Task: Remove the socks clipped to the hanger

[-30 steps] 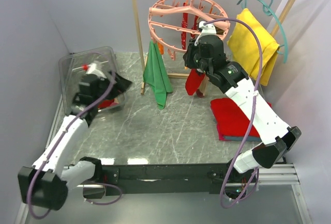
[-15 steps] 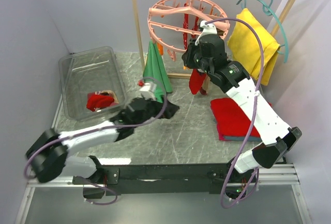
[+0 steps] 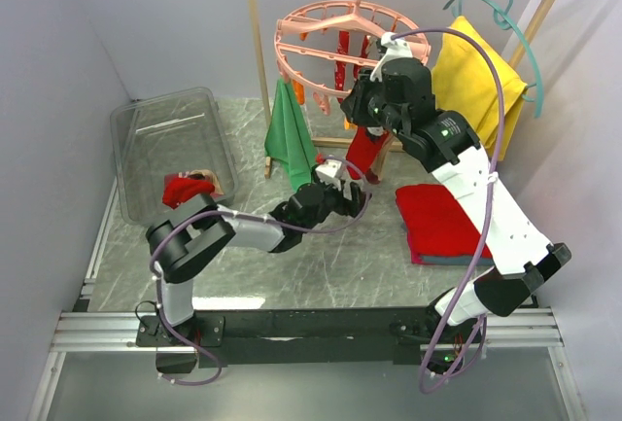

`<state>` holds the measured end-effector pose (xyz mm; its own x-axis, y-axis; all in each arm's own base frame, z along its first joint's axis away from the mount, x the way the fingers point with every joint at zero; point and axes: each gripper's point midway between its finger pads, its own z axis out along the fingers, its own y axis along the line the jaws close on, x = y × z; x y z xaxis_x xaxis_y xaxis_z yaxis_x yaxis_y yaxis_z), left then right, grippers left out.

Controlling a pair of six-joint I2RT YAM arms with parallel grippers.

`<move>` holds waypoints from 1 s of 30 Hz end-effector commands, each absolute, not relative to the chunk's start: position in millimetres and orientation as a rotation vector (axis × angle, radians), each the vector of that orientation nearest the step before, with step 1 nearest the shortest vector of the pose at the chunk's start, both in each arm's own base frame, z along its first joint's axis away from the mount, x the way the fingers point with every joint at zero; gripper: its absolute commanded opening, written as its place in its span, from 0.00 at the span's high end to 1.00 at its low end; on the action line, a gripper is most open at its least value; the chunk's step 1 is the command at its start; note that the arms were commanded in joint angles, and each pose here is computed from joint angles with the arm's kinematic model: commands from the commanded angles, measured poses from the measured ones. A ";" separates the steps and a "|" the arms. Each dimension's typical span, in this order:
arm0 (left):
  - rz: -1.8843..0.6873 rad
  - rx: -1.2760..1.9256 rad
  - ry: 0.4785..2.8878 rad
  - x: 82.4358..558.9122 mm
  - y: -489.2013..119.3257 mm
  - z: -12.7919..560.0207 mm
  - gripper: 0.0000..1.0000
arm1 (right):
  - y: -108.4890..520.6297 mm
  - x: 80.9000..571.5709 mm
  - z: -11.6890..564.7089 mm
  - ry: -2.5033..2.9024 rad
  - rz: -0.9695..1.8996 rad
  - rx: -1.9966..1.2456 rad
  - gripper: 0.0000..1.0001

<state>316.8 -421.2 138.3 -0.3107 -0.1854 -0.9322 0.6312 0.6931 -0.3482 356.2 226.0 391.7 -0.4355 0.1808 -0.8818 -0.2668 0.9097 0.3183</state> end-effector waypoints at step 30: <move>-0.940 0.433 1.810 297.1 -448.8 196.9 0.99 | 220.7 333.1 392.8 1.989 0.534 -0.086 0.57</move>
<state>329.8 -445.1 169.5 -0.3356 -0.1173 -0.9347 0.6127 0.7265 -0.3112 344.8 222.2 393.6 -0.4476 0.1968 -0.8723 -0.2687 0.9008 0.3411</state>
